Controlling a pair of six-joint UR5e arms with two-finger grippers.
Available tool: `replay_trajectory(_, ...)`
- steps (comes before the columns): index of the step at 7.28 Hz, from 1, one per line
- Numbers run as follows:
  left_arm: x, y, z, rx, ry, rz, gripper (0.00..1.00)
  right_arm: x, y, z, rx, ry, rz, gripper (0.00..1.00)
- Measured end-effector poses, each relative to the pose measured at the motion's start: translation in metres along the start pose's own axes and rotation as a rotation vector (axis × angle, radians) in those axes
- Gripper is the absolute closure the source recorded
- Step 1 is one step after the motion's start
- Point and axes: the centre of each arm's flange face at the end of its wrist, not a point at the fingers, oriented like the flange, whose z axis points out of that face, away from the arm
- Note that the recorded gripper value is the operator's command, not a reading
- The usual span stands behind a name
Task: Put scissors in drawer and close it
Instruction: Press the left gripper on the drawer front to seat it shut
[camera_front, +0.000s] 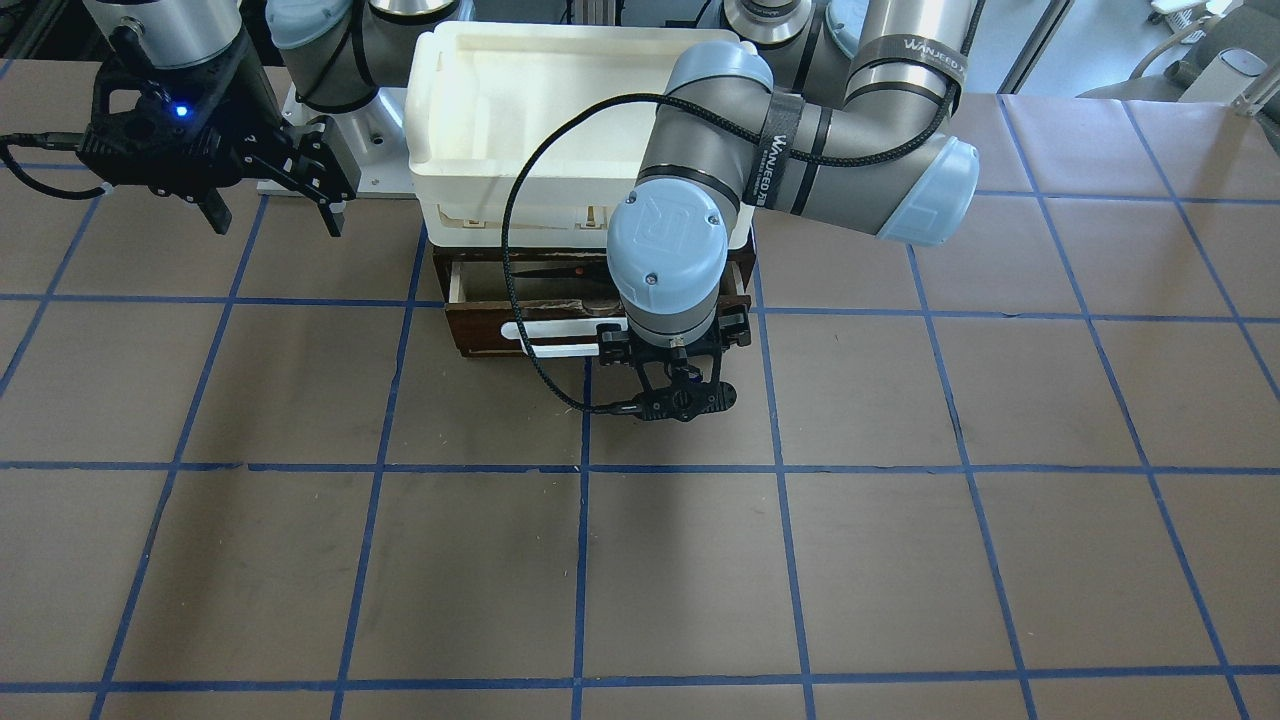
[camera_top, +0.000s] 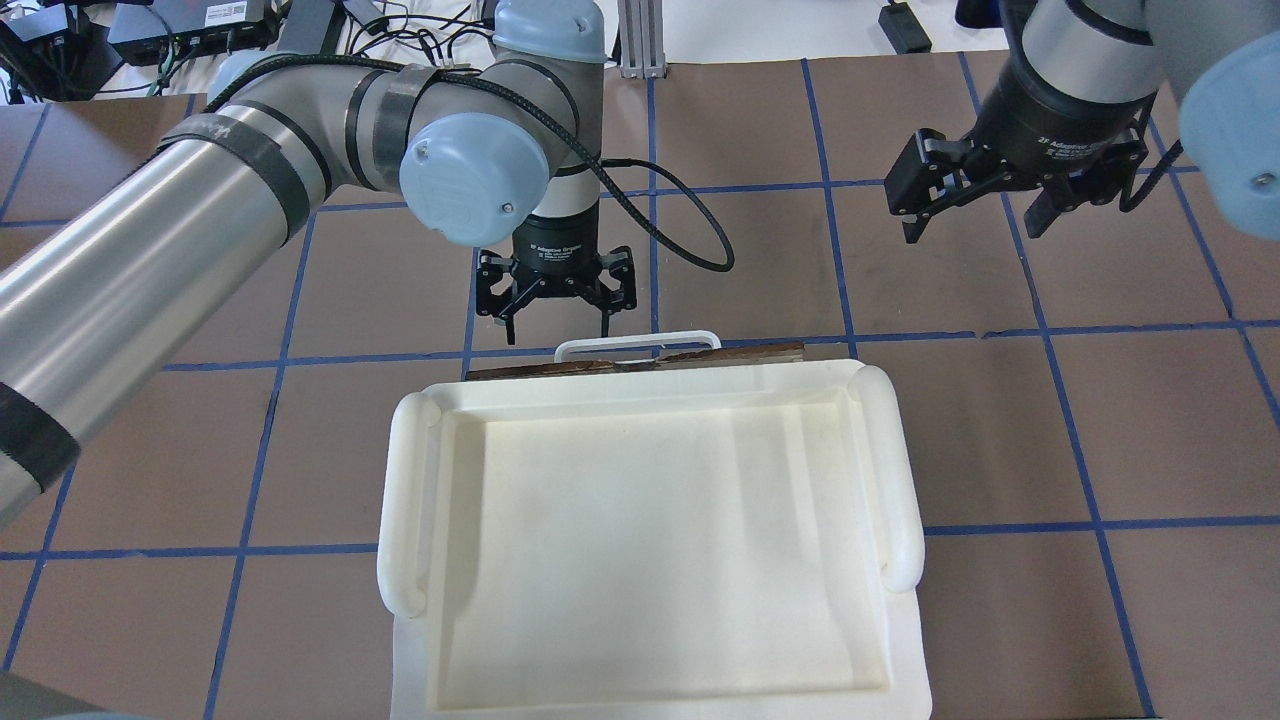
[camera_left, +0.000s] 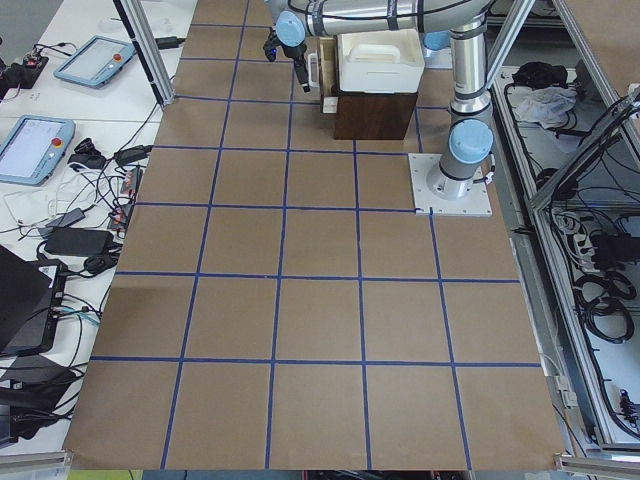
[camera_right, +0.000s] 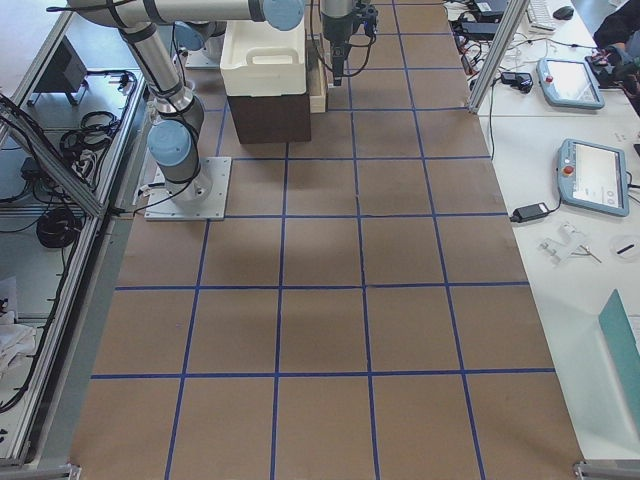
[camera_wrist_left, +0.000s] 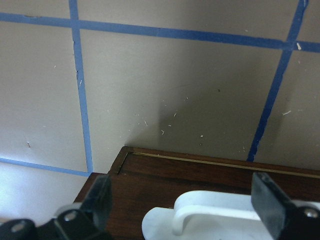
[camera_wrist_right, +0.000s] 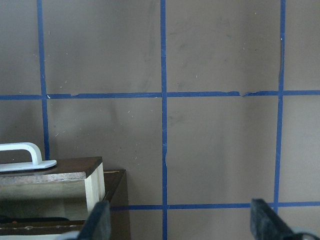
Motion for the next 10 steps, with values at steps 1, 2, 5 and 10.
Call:
replay_trajectory(1,0.000,0.002,0.000,-0.009,-0.004,-0.001,0.00,0.000,0.000,0.000,0.000,0.000,0.000,0.00)
replay_trajectory(2,-0.002,0.006,0.000,-0.021,-0.009,-0.005,0.00,0.000,0.000,0.000,0.000,0.001,0.000,0.00)
replay_trajectory(5,-0.007,0.019,0.004,-0.068,-0.031,-0.018,0.00,0.000,0.000,0.000,0.000,0.001,-0.001,0.00)
replay_trajectory(10,-0.008,0.029,0.007,-0.103,-0.021,-0.029,0.00,0.000,0.000,0.000,0.000,0.001,-0.001,0.00)
